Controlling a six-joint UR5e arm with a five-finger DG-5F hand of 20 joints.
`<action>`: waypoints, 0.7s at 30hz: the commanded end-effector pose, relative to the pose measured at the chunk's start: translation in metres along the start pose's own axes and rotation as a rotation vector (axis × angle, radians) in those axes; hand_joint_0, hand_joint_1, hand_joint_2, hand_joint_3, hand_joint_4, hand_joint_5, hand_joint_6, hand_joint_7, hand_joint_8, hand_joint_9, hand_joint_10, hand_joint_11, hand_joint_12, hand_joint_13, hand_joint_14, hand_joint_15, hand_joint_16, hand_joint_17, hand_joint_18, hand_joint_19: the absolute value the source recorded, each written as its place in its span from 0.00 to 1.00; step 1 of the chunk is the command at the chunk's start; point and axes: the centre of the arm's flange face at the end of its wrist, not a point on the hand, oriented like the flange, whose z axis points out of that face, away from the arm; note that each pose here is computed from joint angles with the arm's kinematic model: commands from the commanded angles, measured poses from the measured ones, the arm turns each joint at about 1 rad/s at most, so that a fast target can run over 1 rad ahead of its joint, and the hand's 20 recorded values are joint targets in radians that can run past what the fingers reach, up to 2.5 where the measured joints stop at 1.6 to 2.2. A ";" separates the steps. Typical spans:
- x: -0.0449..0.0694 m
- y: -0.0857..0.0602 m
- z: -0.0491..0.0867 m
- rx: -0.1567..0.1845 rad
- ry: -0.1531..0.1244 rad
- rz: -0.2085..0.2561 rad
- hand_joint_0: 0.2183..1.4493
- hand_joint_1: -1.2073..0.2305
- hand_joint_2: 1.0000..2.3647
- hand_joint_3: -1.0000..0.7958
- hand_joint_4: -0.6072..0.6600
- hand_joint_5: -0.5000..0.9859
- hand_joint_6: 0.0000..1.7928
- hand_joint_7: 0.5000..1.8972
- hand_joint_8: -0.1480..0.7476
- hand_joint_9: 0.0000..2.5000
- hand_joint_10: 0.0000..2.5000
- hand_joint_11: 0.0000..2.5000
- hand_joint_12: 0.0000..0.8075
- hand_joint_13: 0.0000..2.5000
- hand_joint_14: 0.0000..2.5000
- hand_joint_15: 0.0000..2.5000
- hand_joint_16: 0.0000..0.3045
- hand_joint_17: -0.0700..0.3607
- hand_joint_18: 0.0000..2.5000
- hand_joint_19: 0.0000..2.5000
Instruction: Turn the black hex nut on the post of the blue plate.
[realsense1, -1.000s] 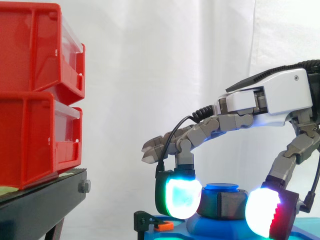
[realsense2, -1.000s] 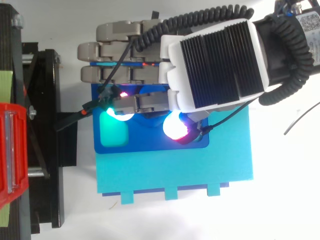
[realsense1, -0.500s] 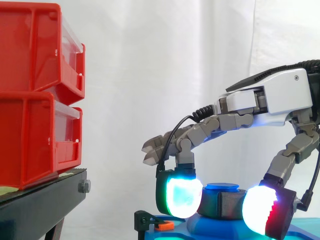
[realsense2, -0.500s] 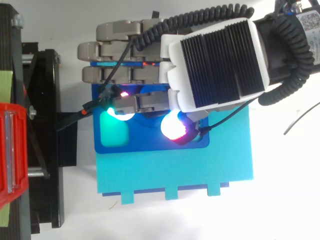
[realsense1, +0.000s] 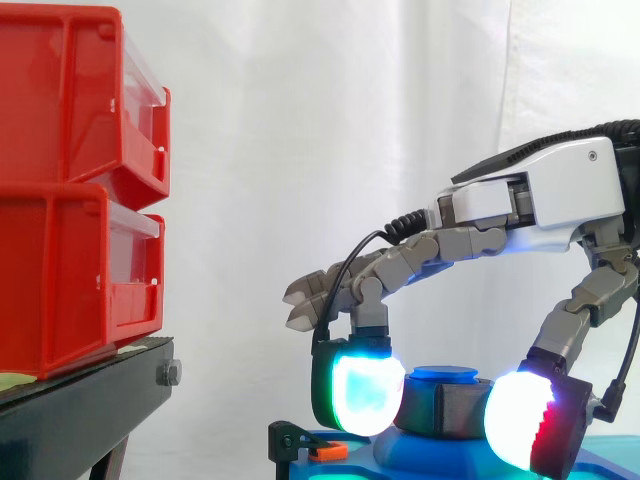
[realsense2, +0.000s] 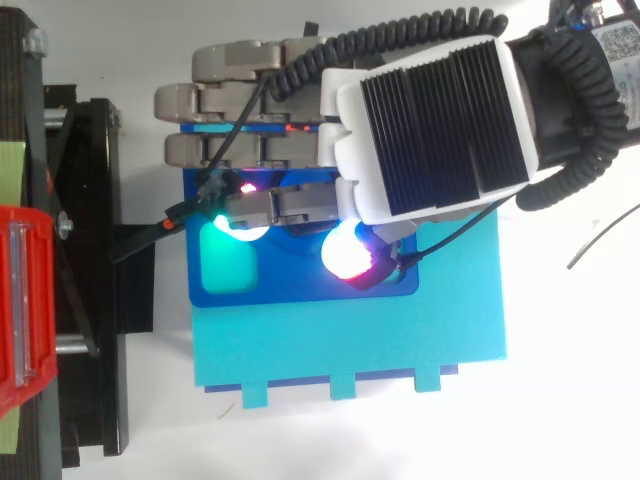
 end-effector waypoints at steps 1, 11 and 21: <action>-0.001 -0.001 -0.001 0.002 0.000 0.000 0.25 0.27 0.01 0.35 0.61 0.22 0.28 0.44 0.40 0.10 0.00 0.03 0.41 0.02 0.00 0.03 0.16 0.42 0.00 0.08; -0.001 -0.001 -0.001 0.000 -0.001 0.000 0.24 0.28 0.01 0.34 0.62 0.22 0.28 0.44 0.40 0.10 0.00 0.03 0.41 0.02 0.00 0.03 0.17 0.43 0.00 0.09; 0.000 0.001 0.000 -0.006 0.003 0.003 0.17 0.34 0.00 0.28 0.64 0.21 0.28 0.36 0.43 0.10 0.00 0.03 0.45 0.02 0.00 0.03 0.19 0.46 0.00 0.09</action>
